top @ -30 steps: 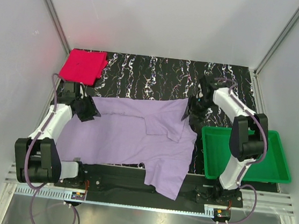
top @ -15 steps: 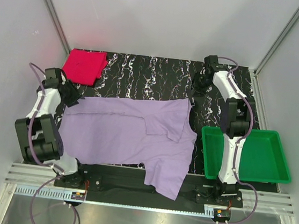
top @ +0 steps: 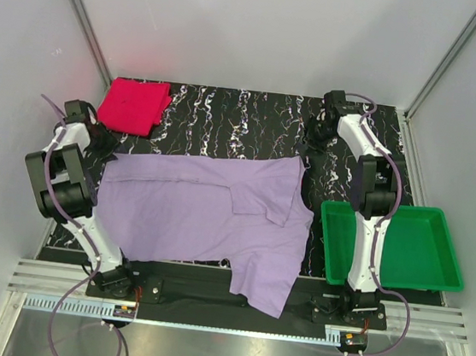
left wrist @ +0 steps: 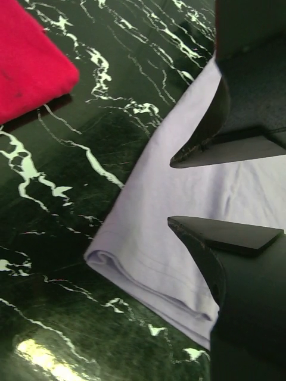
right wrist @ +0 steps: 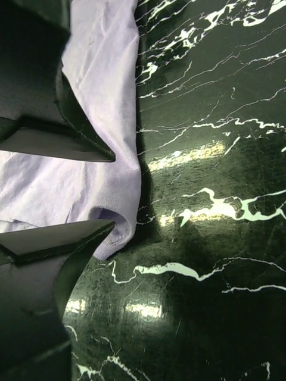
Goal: Fold and stack the t-shirts
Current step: Fold the tshirt
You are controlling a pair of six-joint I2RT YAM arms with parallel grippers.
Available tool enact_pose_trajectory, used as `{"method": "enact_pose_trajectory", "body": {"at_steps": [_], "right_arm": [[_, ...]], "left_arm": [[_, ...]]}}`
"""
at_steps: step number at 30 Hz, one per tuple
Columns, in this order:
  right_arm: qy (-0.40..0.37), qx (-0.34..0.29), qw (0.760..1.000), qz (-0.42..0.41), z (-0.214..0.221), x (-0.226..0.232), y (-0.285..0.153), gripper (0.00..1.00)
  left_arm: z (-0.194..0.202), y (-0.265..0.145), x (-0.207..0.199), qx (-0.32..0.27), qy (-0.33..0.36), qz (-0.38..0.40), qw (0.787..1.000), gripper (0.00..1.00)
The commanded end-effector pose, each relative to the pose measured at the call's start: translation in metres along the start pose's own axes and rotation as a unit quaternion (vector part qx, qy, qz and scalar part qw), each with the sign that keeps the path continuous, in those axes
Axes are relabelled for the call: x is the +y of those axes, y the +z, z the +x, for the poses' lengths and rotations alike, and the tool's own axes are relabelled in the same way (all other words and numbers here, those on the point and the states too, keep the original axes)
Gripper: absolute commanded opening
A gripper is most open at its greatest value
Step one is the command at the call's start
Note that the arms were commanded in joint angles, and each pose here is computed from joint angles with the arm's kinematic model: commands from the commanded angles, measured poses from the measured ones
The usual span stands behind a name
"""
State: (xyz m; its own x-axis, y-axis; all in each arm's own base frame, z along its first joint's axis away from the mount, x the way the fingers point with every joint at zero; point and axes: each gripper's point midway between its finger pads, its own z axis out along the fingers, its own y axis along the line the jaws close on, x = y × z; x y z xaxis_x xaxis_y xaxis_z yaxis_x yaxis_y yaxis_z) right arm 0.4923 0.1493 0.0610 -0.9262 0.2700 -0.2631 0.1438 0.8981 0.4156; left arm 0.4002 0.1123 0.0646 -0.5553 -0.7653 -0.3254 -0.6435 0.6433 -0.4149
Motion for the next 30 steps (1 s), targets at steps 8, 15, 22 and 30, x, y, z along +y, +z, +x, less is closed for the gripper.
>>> {"method": "enact_pose_trajectory", "body": {"at_steps": [8, 15, 22, 30], "right_arm": [[0.027, 0.006, 0.999, -0.017, 0.007, 0.004, 0.008, 0.48], [0.041, 0.016, 0.999, -0.019, 0.01, 0.003, 0.018, 0.43], [0.018, -0.047, 0.999, 0.015, -0.029, -0.005, 0.019, 0.18], [0.021, -0.109, 0.994, 0.016, -0.076, -0.007, 0.018, 0.0]], "left_arm": [[-0.023, 0.016, -0.008, -0.011, -0.005, 0.014, 1.0, 0.43], [-0.019, 0.026, -0.003, 0.001, -0.005, 0.008, 1.0, 0.43], [-0.017, 0.037, 0.008, 0.012, -0.013, -0.004, 1.0, 0.43], [-0.016, 0.05, 0.014, 0.025, -0.021, -0.008, 0.999, 0.43]]}}
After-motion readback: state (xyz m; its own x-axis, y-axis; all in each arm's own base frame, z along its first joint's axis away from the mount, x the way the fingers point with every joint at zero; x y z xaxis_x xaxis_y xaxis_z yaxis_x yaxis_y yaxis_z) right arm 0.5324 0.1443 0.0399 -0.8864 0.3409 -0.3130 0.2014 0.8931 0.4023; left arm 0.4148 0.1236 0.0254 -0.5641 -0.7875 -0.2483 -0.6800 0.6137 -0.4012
